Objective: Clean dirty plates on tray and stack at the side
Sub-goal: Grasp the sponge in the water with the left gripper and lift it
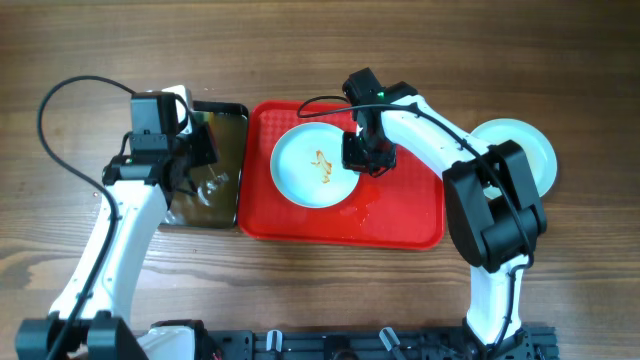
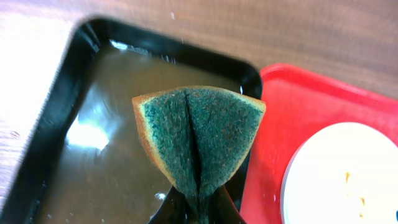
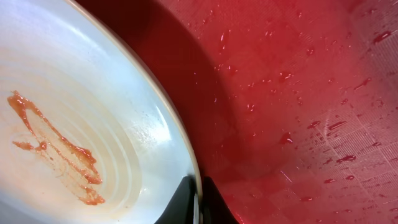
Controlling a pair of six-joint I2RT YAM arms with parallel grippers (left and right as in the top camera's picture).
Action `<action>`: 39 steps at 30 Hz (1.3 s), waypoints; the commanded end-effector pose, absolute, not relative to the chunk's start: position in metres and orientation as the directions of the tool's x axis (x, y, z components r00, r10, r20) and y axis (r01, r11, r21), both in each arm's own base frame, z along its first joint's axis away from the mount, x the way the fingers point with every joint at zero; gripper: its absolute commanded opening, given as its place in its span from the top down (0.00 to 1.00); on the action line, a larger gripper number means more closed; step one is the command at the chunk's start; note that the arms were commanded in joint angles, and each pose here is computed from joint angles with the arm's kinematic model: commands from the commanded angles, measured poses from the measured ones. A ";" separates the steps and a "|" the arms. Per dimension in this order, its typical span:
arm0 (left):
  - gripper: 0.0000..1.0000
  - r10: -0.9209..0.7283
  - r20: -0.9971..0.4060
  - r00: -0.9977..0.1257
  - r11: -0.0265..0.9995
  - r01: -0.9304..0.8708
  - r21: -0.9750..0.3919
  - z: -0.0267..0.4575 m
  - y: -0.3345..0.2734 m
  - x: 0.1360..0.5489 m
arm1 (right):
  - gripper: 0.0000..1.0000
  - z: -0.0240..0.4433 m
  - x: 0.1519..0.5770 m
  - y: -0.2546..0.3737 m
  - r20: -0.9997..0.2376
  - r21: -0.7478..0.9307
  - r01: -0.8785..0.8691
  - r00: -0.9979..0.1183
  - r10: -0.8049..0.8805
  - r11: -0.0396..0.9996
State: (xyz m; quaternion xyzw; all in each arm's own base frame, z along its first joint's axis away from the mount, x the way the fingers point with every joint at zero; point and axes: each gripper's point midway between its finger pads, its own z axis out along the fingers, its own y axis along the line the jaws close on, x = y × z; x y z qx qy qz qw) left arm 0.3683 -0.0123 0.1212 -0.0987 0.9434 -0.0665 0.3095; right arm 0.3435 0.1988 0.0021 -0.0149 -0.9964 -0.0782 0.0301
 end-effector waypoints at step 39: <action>0.96 -0.225 -0.851 -0.474 0.974 -0.102 -0.201 0.243 -0.002 0.380 | 0.96 -0.019 0.330 0.182 0.112 0.068 0.027 -0.994 0.019 0.997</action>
